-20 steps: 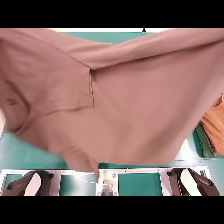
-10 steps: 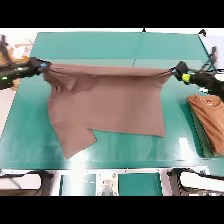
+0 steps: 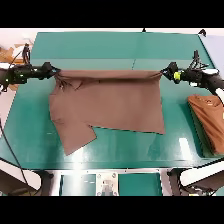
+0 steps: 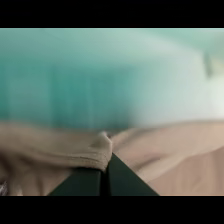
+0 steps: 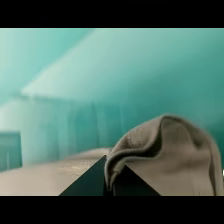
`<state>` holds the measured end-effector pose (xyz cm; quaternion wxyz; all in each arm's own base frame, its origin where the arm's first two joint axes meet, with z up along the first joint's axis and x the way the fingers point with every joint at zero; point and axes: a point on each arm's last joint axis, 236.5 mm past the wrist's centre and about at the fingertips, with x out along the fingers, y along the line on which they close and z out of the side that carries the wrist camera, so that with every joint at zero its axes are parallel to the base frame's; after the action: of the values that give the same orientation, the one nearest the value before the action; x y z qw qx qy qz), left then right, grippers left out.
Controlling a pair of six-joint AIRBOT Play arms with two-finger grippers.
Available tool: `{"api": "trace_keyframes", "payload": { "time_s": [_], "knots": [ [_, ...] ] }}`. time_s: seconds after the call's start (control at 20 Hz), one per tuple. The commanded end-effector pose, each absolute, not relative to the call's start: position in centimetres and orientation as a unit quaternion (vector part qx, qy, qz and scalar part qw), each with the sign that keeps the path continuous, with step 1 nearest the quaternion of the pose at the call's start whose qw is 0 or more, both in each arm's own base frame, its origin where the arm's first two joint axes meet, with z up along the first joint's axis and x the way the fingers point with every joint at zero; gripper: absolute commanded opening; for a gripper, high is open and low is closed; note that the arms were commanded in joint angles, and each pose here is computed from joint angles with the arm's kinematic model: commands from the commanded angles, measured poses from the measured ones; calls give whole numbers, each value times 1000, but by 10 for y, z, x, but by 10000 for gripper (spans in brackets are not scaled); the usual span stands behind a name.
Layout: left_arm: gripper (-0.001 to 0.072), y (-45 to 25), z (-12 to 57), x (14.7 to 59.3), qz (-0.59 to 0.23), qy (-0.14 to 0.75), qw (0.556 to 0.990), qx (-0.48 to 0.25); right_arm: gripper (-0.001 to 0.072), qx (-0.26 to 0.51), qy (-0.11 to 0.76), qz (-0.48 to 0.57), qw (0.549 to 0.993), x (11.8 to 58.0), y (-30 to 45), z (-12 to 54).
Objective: Fold the shirts.
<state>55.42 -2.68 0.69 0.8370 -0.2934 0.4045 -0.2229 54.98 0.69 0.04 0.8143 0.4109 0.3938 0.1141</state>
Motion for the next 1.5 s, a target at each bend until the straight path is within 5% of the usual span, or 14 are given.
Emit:
{"api": "trace_keyframes", "payload": {
  "time_s": [0.0,0.3,0.8,0.85,0.9,0.95,1.1,1.2,1.4,1.45],
  "knots": [
    [27,-21,-30,521,-215,498,807,-235,12,375,500,121,771,493,18,-29],
    [28,-20,-43,496,-220,546,779,-216,12,352,590,66,724,419,19,-72],
    [29,-22,-60,474,-219,592,748,-205,45,350,604,53,714,414,23,-77],
    [79,-28,-59,469,-228,599,740,-204,210,347,607,57,713,413,28,-77],
    [398,-33,-56,461,-231,612,725,-216,310,346,612,63,708,410,31,-74],
    [511,-37,-53,452,-230,629,706,-231,310,346,617,67,703,407,30,-69],
    [482,-29,-45,404,-215,703,632,-248,309,355,626,62,692,389,11,-41],
    [363,-15,-45,365,-183,739,602,-241,307,343,642,24,685,357,-11,-27],
    [375,-7,-45,294,-127,720,625,-274,277,352,653,-41,670,268,-14,-29],
    [524,-7,-47,274,-112,715,630,-281,281,359,652,-47,666,248,-6,-35]
  ]
}}
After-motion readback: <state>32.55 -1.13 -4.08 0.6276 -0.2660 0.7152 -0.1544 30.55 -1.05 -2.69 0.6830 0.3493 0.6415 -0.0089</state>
